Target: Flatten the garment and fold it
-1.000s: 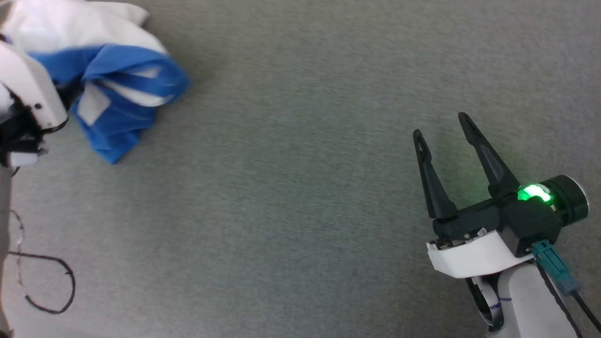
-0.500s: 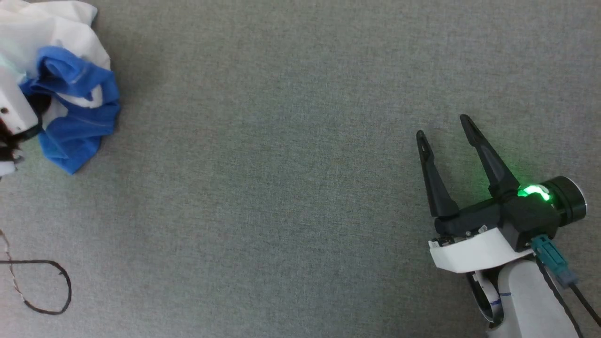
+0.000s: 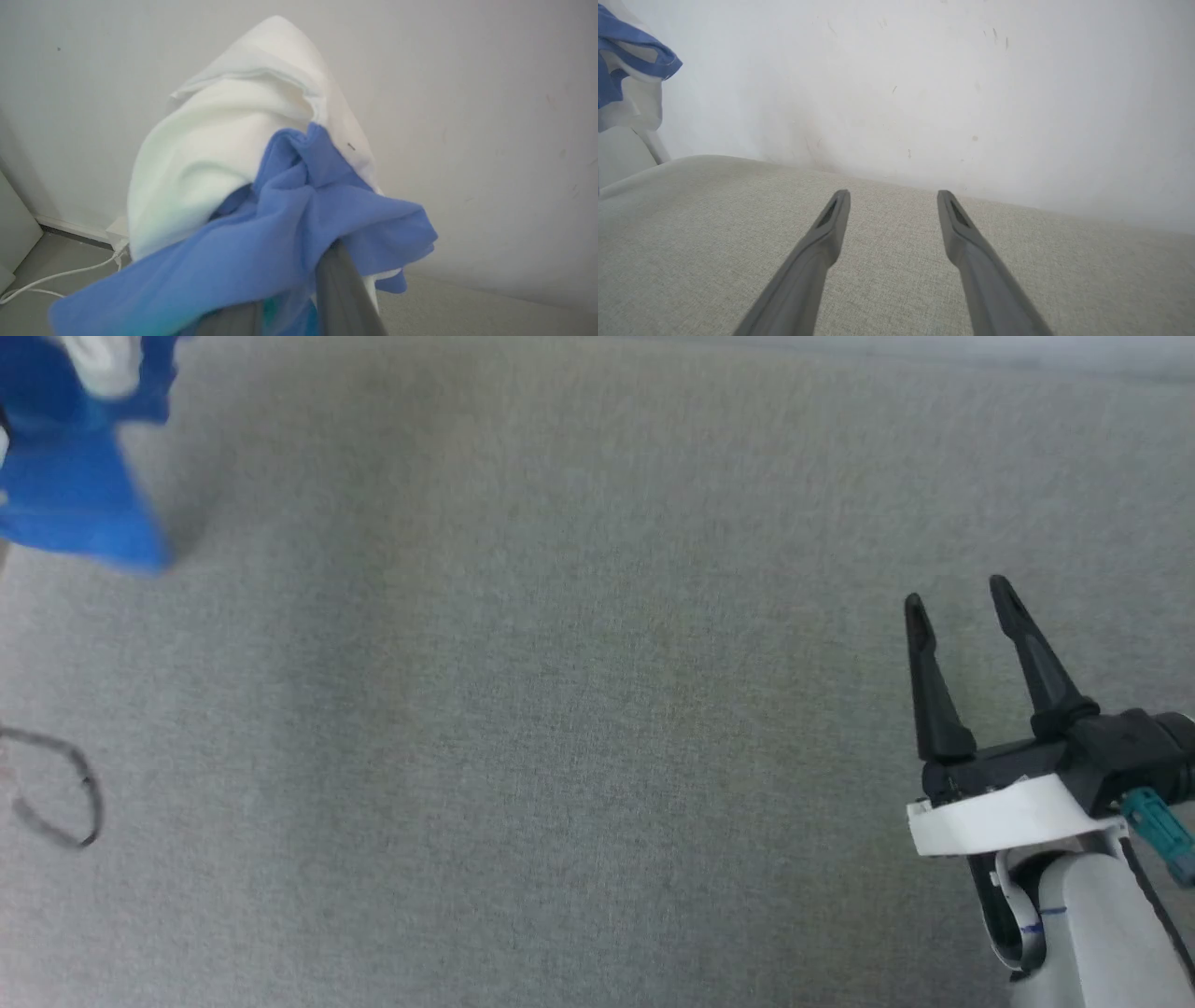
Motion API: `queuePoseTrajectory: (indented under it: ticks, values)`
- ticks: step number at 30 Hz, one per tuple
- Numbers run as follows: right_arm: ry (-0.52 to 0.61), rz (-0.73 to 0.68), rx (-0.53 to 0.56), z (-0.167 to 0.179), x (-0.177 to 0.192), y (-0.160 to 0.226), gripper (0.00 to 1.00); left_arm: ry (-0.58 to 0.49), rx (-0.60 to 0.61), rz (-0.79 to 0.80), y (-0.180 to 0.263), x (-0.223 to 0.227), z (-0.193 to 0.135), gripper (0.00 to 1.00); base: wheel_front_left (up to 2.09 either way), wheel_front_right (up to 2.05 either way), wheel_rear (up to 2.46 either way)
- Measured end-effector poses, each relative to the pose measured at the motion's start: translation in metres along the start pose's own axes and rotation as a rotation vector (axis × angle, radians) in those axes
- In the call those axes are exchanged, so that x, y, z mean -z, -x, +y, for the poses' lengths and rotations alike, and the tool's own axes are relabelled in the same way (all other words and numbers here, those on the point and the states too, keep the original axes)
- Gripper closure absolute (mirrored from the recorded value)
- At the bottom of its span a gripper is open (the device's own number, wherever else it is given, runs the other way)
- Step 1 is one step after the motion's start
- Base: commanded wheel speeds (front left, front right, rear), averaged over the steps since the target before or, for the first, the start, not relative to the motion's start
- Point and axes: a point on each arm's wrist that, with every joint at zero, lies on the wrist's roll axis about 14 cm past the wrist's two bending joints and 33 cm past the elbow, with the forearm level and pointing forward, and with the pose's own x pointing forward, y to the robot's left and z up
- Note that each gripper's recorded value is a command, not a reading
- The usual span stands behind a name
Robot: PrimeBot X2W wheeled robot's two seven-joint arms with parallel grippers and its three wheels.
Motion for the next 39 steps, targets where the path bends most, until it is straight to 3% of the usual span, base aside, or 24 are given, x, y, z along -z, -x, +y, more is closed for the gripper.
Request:
queuePoseTrajectory:
  ticks: [4,9,16,21,24,28,33,34,35,39]
  values:
    - [0.017,-0.047,0.036,-0.009,-0.026,0.011,0.0,-0.043,0.117,-0.195,0.017,-0.055,-0.042,1.0,0.0,0.0,0.0]
    - [0.03,-0.097,0.082,-0.02,-0.054,0.03,0.0,-0.05,0.301,-0.331,0.042,-0.091,-0.111,1.0,0.0,0.0,0.0]
    - [0.052,-0.151,0.142,-0.034,-0.082,0.061,0.0,-0.017,0.6,-0.416,0.073,-0.09,-0.23,1.0,0.0,0.0,0.0]
    - [0.06,-0.177,0.213,-0.053,-0.095,0.084,0.0,0.022,0.806,-0.379,0.097,-0.038,-0.313,1.0,0.0,0.0,0.0]
    - [0.065,-0.179,0.256,-0.064,-0.098,0.097,0.0,0.035,0.893,-0.242,0.107,0.024,-0.35,1.0,0.0,0.0,0.0]
    - [0.071,-0.179,0.326,-0.083,-0.1,0.116,0.0,0.026,0.967,0.078,0.135,0.14,-0.381,1.0,0.0,0.0,0.0]
    - [0.08,-0.161,0.393,-0.101,-0.096,0.132,0.0,-0.138,1.035,0.543,0.191,0.271,-0.376,1.0,0.0,0.0,0.0]
    - [0.081,-0.154,0.401,-0.103,-0.094,0.133,0.0,-0.159,1.045,0.599,0.199,0.285,-0.374,0.74,0.0,0.0,0.0]
    - [0.08,-0.145,0.406,-0.105,-0.092,0.134,0.0,-0.165,1.053,0.628,0.203,0.292,-0.373,0.0,0.0,0.0,0.0]
    - [0.076,-0.12,0.402,-0.105,-0.083,0.131,0.0,-0.146,1.058,0.619,0.204,0.291,-0.374,0.0,0.0,0.0,0.0]
